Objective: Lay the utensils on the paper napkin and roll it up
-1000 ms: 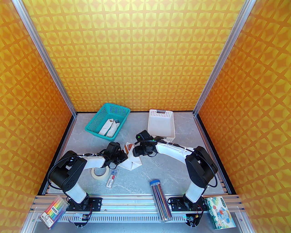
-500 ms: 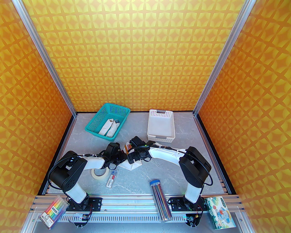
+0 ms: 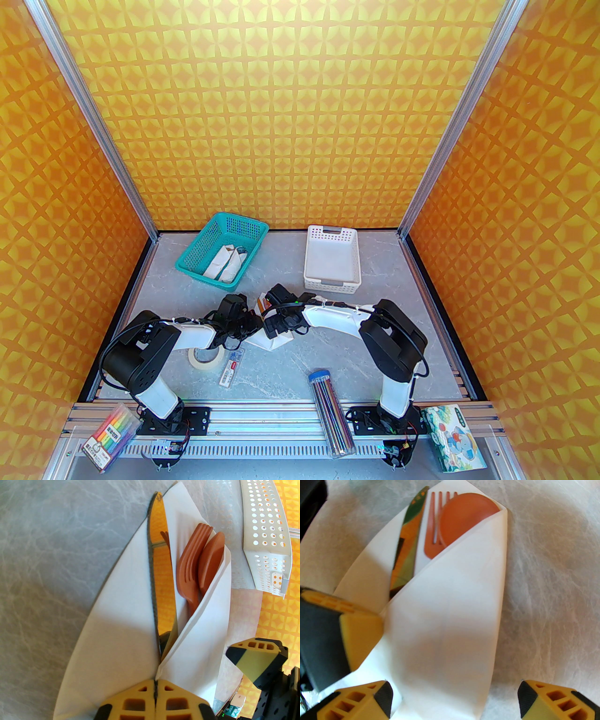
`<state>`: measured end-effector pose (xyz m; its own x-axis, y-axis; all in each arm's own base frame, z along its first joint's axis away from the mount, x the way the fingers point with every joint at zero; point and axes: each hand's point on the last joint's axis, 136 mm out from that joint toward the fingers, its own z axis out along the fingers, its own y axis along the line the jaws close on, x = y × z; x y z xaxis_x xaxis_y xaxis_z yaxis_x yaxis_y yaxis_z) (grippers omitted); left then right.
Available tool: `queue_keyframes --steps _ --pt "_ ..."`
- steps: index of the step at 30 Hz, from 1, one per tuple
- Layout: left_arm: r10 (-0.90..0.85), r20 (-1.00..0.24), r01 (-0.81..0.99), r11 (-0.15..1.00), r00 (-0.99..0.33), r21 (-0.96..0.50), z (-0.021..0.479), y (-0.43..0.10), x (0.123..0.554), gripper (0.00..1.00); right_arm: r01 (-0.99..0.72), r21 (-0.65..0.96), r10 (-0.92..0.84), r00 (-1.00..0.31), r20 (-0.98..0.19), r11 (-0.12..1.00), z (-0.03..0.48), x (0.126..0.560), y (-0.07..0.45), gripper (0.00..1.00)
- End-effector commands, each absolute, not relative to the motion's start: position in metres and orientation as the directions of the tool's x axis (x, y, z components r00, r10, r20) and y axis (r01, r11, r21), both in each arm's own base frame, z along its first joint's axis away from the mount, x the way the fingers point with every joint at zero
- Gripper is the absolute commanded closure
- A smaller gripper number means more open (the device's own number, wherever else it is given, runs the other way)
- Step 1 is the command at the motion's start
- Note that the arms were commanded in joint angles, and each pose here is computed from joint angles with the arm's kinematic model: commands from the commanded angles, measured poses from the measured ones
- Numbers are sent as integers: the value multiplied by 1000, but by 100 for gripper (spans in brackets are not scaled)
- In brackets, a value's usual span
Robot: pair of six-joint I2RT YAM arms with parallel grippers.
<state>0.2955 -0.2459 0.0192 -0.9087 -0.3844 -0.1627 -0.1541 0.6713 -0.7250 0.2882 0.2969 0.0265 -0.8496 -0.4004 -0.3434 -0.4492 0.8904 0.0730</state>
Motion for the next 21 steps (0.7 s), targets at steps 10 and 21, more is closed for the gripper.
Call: queue_keyframes --steps 10,21 --pt "-378 -116 -198 694 -919 -692 0 -238 283 100 -410 42 -374 -866 -333 911 12 296 299 10" --pt "-376 -113 -200 697 -920 -689 0 -238 282 100 -401 183 -305 -865 -399 898 39 301 311 7"
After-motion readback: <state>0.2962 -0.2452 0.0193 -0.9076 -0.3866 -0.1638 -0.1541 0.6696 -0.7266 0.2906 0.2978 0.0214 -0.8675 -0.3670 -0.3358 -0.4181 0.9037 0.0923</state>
